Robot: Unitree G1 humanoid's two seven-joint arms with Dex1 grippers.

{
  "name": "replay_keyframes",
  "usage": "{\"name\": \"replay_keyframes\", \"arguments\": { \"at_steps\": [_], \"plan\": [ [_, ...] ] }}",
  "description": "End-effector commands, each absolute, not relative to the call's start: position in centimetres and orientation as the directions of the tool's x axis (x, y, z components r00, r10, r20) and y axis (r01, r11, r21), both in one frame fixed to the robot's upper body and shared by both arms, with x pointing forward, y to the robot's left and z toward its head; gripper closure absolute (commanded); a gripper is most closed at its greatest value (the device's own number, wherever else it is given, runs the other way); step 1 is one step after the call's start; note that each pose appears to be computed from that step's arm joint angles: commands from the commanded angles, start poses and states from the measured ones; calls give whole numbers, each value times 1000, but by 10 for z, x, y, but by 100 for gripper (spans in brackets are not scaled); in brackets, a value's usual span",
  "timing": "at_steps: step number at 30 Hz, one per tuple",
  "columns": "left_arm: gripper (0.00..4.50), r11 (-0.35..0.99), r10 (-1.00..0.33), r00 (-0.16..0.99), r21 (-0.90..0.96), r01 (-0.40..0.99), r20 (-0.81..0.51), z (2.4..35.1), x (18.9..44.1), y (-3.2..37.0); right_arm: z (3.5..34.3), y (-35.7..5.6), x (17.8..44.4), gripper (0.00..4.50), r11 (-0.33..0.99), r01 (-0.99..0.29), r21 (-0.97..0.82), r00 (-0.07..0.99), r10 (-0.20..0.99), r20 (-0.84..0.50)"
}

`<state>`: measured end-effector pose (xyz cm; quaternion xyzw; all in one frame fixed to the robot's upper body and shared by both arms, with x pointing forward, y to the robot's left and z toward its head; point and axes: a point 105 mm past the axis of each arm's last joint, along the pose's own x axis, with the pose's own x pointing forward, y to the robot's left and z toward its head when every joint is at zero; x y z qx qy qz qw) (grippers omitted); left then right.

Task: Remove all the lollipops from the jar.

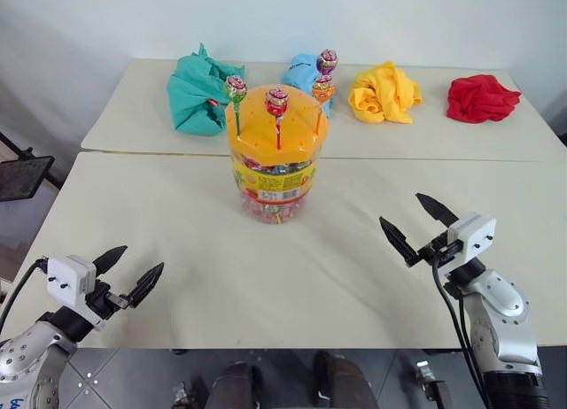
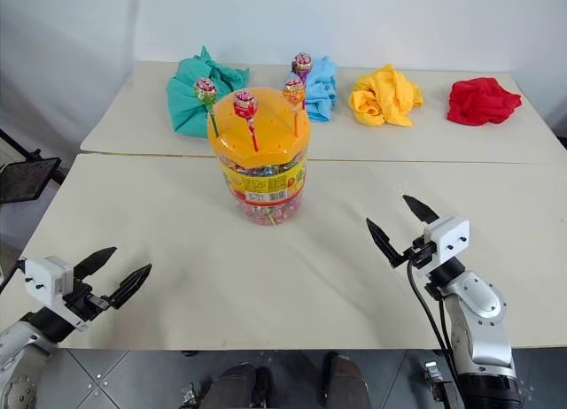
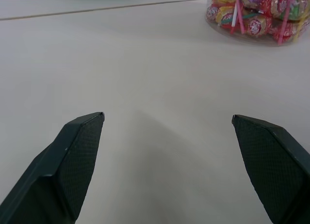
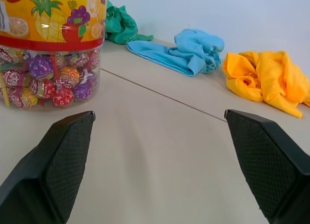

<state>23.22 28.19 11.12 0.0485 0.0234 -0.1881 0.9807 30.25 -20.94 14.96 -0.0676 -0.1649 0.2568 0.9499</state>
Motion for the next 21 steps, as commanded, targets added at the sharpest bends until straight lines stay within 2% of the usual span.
{"name": "replay_keyframes", "arguments": {
  "at_steps": [1, 3, 5, 8, 10, 12, 15, 18, 21],
  "plan": [
    [2, 896, -428, 902, 100, 432, -57, 127, 232, 280, 175, -207, 296, 0, 826, -550, -126, 754, 555, 350],
    [2, 879, -475, 880, 34, 475, 3, 144, 237, 277, 189, -193, 283, 0, 754, -635, -169, 664, 644, 379],
    [2, 845, -532, 844, -13, 534, 73, 165, 241, 274, 201, -187, 274, 0, 716, -671, -194, 614, 682, 397],
    [2, 675, -720, 669, -37, 737, 185, 209, 242, 248, 230, -181, 253, 0, 664, -714, -224, 513, 713, 478],
    [2, 595, -783, 575, 17, 804, 237, 240, 250, 228, 243, -174, 241, 0, 626, -732, -271, 449, 741, 499],
    [2, 567, -797, 529, 59, 822, 293, 262, 262, 217, 251, -165, 232, 0, 591, -748, -303, 401, 766, 503],
    [2, 540, -811, 480, 112, 834, 334, 279, 282, 200, 257, -152, 220, 0, 540, -764, -354, 334, 800, 498],
    [2, 515, -842, 474, 123, 848, 258, 277, 306, 174, 262, -141, 217, 0, 536, -775, -336, 312, 785, 535],
    [2, 483, -840, 429, 98, 870, 332, 291, 319, 155, 263, -136, 218, 0, 546, -767, -337, 316, 779, 541]
  ]
}}
